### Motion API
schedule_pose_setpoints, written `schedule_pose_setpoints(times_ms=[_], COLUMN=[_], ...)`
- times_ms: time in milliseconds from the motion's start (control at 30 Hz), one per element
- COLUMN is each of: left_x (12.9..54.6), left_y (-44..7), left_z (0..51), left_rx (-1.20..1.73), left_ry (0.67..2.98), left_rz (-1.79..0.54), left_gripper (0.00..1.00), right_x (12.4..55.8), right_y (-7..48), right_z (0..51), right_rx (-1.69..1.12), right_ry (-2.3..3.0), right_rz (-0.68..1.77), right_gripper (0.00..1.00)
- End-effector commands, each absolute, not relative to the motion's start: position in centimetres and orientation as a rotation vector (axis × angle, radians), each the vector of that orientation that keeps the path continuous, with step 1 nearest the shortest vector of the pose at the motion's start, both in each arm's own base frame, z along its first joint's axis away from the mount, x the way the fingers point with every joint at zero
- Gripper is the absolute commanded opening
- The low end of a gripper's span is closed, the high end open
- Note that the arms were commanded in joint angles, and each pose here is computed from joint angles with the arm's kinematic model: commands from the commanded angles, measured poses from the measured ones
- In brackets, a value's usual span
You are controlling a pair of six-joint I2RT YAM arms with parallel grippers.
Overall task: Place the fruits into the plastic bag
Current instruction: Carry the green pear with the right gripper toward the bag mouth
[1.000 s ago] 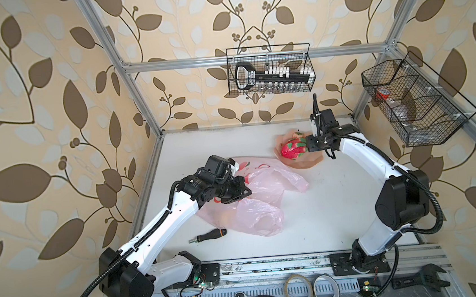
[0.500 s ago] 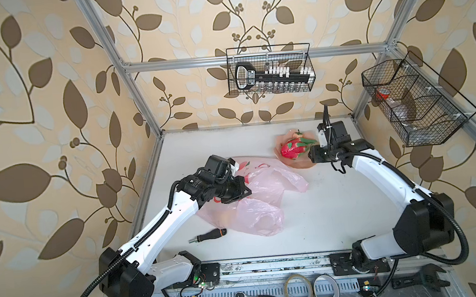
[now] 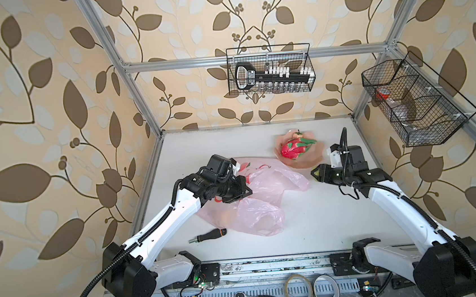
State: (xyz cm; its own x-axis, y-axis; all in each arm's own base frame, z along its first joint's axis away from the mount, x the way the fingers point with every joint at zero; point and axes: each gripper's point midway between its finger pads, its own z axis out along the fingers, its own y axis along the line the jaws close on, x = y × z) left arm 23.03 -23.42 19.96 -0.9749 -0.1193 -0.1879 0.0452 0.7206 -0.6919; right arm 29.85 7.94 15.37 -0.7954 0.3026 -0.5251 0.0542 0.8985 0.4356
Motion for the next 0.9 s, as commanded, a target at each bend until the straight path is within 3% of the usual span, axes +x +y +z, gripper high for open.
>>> schedule_pose_setpoints(times_ms=[0,867], left_x=[23.3,23.7], left_y=[-24.2,-24.4], left_z=[21.5,21.7], left_rx=[0.005,0.01], left_ry=[2.655,2.652], left_rz=[-1.134,-1.128], left_gripper=[0.0,0.0], right_x=[28.8,19.6], right_y=[9.3,12.7], right_z=[15.6,10.8], right_rx=[0.299,0.562], right_ry=[2.406,2.287], right_rz=[0.704,1.278], right_gripper=[0.47,0.42])
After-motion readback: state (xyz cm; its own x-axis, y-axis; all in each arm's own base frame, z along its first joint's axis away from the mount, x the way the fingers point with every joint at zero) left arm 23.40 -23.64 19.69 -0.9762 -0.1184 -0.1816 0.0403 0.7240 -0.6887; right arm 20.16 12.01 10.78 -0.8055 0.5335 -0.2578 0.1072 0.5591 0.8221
